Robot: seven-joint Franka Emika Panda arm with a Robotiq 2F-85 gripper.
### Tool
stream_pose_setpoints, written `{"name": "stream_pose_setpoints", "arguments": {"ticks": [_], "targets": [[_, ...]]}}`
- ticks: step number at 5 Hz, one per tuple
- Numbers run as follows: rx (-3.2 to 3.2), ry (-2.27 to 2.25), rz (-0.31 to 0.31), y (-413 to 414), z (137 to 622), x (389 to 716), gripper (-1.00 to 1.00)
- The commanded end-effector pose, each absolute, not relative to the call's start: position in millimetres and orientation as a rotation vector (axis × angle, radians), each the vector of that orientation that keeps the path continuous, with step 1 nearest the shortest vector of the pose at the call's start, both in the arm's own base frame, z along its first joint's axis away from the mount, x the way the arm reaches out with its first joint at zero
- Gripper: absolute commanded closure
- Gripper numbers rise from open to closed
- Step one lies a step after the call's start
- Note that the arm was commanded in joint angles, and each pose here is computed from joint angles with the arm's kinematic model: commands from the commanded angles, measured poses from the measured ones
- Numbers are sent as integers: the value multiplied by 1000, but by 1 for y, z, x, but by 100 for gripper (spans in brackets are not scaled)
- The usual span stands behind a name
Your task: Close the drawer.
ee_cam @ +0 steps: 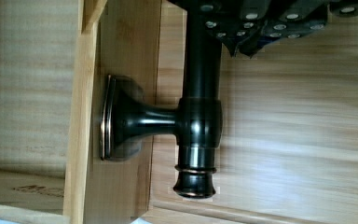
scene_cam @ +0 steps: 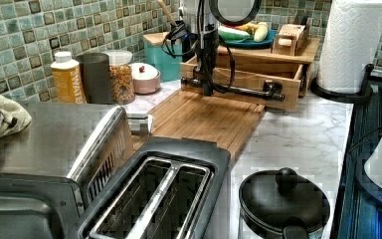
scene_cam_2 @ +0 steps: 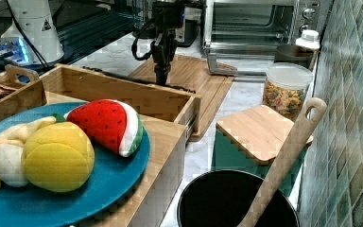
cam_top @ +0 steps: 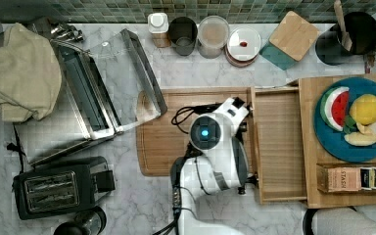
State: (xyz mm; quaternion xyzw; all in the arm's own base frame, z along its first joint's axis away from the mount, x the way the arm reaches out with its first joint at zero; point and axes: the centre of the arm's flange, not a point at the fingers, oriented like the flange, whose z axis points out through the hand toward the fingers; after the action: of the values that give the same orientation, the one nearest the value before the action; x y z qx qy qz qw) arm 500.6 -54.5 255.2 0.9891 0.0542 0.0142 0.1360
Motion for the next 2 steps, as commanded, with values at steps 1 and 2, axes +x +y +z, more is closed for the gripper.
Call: {"name": "stream_pose_setpoints", "arguments": {"ticks": [1, 2], "targets": [[2731, -102, 0, -362, 300, 482, 100], [2731, -102, 0, -362, 300, 482, 100]]}}
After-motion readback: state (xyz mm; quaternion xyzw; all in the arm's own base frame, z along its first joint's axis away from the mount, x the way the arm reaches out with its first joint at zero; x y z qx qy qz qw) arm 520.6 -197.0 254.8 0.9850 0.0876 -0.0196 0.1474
